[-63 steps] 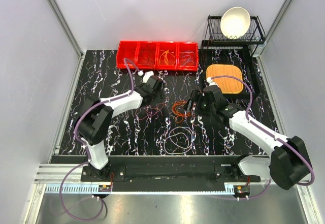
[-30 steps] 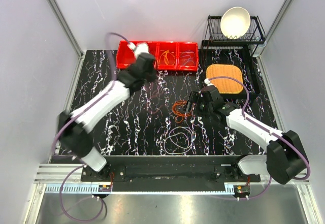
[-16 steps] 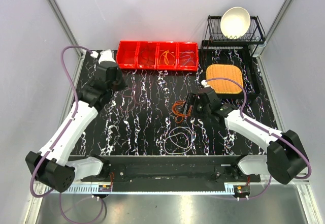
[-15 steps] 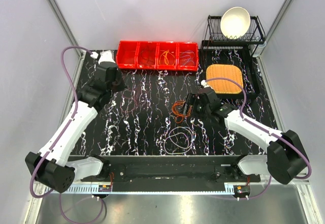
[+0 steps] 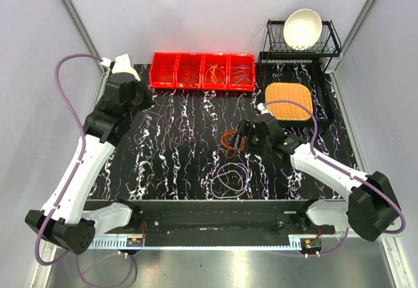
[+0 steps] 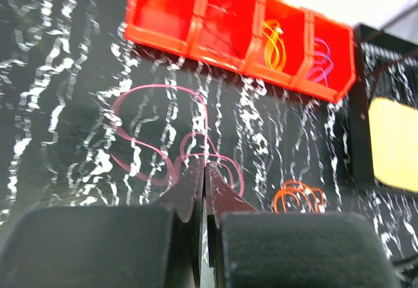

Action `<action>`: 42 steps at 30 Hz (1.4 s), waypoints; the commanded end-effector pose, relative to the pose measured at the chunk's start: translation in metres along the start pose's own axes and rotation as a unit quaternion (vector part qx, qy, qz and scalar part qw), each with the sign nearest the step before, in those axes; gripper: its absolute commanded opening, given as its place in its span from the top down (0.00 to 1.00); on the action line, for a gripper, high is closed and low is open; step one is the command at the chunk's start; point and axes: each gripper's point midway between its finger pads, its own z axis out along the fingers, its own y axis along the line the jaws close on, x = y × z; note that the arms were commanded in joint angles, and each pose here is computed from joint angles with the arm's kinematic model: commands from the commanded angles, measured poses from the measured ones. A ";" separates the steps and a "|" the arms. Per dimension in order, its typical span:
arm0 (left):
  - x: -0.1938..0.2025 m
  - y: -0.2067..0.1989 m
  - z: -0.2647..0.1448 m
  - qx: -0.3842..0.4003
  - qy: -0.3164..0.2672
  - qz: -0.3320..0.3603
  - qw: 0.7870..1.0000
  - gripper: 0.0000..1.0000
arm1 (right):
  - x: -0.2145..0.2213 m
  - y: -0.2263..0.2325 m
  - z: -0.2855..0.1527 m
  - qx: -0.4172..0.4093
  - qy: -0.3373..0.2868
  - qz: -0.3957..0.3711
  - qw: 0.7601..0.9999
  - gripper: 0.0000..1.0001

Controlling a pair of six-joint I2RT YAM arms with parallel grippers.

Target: Untangle the cables

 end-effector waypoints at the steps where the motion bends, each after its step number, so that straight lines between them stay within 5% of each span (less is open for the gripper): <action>1: 0.025 -0.018 0.023 0.049 0.036 -0.003 0.998 1.00 | -0.010 0.009 -0.006 -0.007 -0.020 0.001 1.000 0.18; 7: 0.098 -0.032 0.074 0.073 0.141 0.010 0.987 1.00 | -0.004 0.008 -0.001 -0.002 -0.012 -0.002 1.000 0.18; 23: 0.197 0.006 0.101 -0.016 0.232 0.025 0.972 1.00 | 0.005 0.004 0.017 0.001 0.006 -0.005 1.000 0.18; 35: 0.228 0.010 0.115 -0.017 0.255 0.035 0.966 0.99 | 0.009 0.001 0.023 0.007 0.013 -0.006 1.000 0.18; 42: 0.228 0.010 0.116 -0.015 0.251 0.040 0.967 0.84 | 0.010 0.000 0.025 0.010 0.014 -0.007 1.000 0.18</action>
